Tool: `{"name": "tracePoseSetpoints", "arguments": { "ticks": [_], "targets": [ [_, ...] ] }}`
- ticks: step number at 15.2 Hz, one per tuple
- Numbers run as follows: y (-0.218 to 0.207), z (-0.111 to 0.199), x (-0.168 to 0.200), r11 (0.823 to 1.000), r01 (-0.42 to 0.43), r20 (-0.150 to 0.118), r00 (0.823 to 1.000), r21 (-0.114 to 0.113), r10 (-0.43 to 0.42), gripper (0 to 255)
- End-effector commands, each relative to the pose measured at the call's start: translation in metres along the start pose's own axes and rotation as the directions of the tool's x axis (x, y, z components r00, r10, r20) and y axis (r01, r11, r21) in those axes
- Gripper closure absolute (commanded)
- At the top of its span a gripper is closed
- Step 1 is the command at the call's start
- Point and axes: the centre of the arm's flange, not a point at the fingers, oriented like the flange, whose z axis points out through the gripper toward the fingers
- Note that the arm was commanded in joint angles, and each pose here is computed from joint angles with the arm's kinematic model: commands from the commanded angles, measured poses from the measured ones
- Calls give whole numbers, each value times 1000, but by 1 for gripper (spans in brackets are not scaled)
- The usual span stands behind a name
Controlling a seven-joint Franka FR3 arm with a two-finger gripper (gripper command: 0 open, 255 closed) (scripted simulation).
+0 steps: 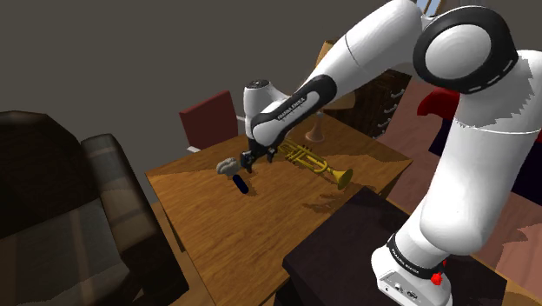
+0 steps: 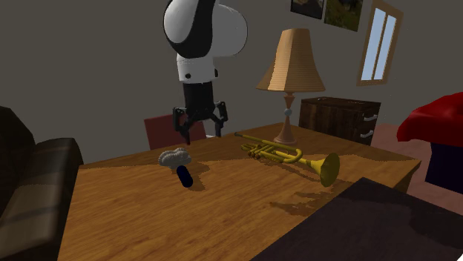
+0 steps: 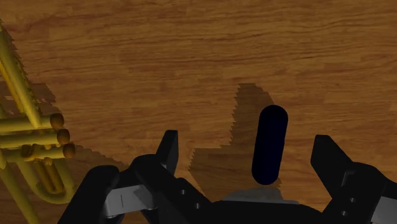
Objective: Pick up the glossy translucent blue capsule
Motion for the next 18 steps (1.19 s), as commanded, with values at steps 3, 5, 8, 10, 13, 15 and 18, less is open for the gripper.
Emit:
{"name": "tracePoseSetpoints", "arguments": {
  "ticks": [3, 5, 8, 10, 13, 15, 18],
  "targets": [
    [-20, 42, 30, 1000, -24, -5, 1000, -4, 24, 0],
    [-30, 62, 45, 999, -35, -8, 999, -6, 35, 0],
    [-44, 91, 67, 999, -52, -12, 999, -9, 52, 0],
    [-52, 108, 81, 998, -62, -14, 998, -10, 62, 0],
    [-53, 124, 81, 998, -62, -14, 998, -10, 62, 0],
    [-54, 135, 81, 998, -62, -14, 998, -10, 62, 0],
    [-55, 148, 81, 998, -62, -14, 998, -10, 62, 0]
  ]
}}
